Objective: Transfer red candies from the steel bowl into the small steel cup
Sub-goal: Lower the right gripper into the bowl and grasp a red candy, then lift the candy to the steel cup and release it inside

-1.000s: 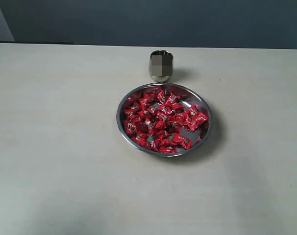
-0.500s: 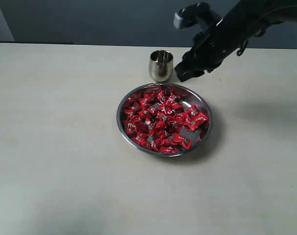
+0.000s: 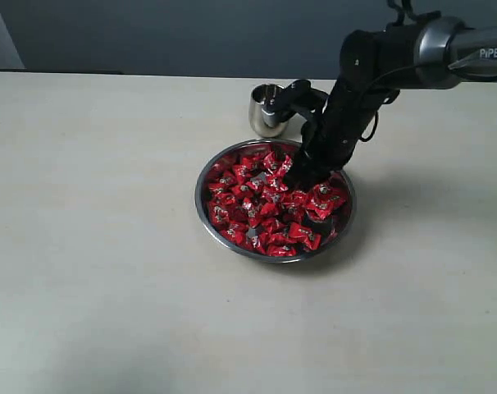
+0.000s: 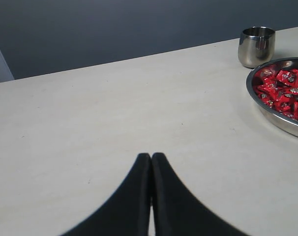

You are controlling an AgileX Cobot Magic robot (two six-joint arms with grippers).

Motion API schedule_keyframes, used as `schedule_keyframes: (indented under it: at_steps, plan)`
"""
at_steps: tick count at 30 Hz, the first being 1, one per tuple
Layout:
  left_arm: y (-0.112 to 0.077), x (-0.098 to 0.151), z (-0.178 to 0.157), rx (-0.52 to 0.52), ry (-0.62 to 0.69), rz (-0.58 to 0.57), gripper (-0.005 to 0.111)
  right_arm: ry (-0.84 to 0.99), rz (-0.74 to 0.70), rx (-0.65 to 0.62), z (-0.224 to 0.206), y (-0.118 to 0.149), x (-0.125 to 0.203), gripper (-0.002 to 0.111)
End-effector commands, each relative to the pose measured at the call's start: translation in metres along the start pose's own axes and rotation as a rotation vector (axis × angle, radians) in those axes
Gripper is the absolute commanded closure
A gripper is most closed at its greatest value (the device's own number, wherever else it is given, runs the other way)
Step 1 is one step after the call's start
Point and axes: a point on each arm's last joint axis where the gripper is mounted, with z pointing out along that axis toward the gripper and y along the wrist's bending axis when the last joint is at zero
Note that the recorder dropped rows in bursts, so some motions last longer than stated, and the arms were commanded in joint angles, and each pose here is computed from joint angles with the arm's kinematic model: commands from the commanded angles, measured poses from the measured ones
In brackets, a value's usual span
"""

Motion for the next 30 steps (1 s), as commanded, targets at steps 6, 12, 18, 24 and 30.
schedule_keyframes:
  at_steps: [6, 12, 18, 24, 30]
  plan:
    - [0.0, -0.001, 0.0, 0.004, -0.015, -0.005, 0.106, 0.067, 0.0, -0.029, 0.014, 0.001, 0.005, 0.073]
    - [0.0, -0.001, 0.0, 0.004, -0.015, -0.005, 0.106, 0.1, 0.005, -0.049, 0.024, 0.002, 0.009, 0.066]
    - [0.0, -0.001, 0.0, 0.004, -0.015, -0.005, 0.106, 0.104, 0.011, -0.052, 0.023, 0.002, 0.009, 0.097]
    - [0.0, -0.001, 0.0, 0.004, -0.015, -0.005, 0.106, 0.079, 0.015, -0.042, 0.006, 0.002, 0.004, 0.109]
    - [0.0, -0.001, 0.0, 0.004, -0.015, -0.005, 0.106, -0.01, 0.016, -0.027, -0.029, 0.0, -0.015, 0.109]
